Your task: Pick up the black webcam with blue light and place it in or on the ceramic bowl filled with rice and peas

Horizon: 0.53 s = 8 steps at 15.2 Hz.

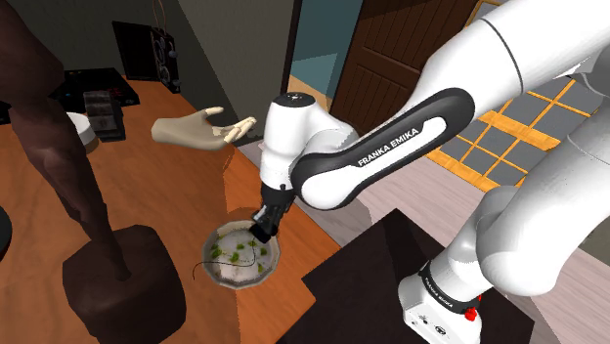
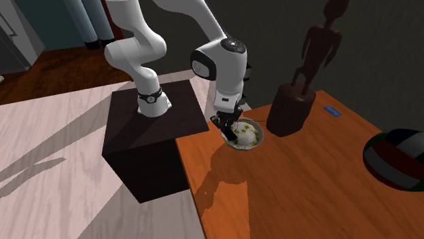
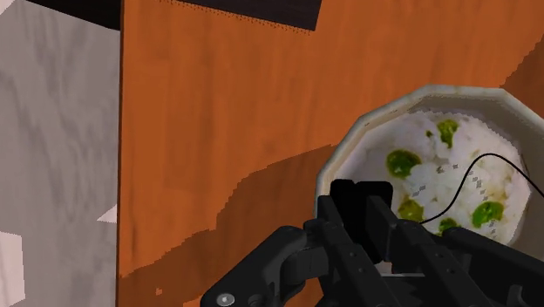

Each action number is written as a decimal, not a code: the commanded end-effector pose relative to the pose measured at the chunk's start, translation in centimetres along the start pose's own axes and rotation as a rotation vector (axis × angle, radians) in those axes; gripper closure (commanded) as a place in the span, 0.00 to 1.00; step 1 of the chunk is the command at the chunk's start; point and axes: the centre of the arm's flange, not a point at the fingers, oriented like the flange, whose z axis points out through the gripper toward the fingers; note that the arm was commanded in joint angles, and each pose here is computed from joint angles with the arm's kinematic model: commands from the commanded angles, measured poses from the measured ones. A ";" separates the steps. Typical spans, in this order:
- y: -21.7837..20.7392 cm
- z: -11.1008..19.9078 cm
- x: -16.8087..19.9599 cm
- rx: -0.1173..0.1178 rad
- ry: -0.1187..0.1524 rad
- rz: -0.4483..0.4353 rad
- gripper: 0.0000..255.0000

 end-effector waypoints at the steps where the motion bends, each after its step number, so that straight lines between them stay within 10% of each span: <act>1: -0.2 0.4 -0.1 -0.002 -0.009 -0.004 1.00; 3: -0.2 0.4 -0.1 -0.002 -0.009 -0.004 1.00; 4: -0.2 0.4 -0.1 -0.002 -0.009 -0.004 0.00; 8: -0.2 0.3 -0.1 -0.002 -0.009 -0.004 0.00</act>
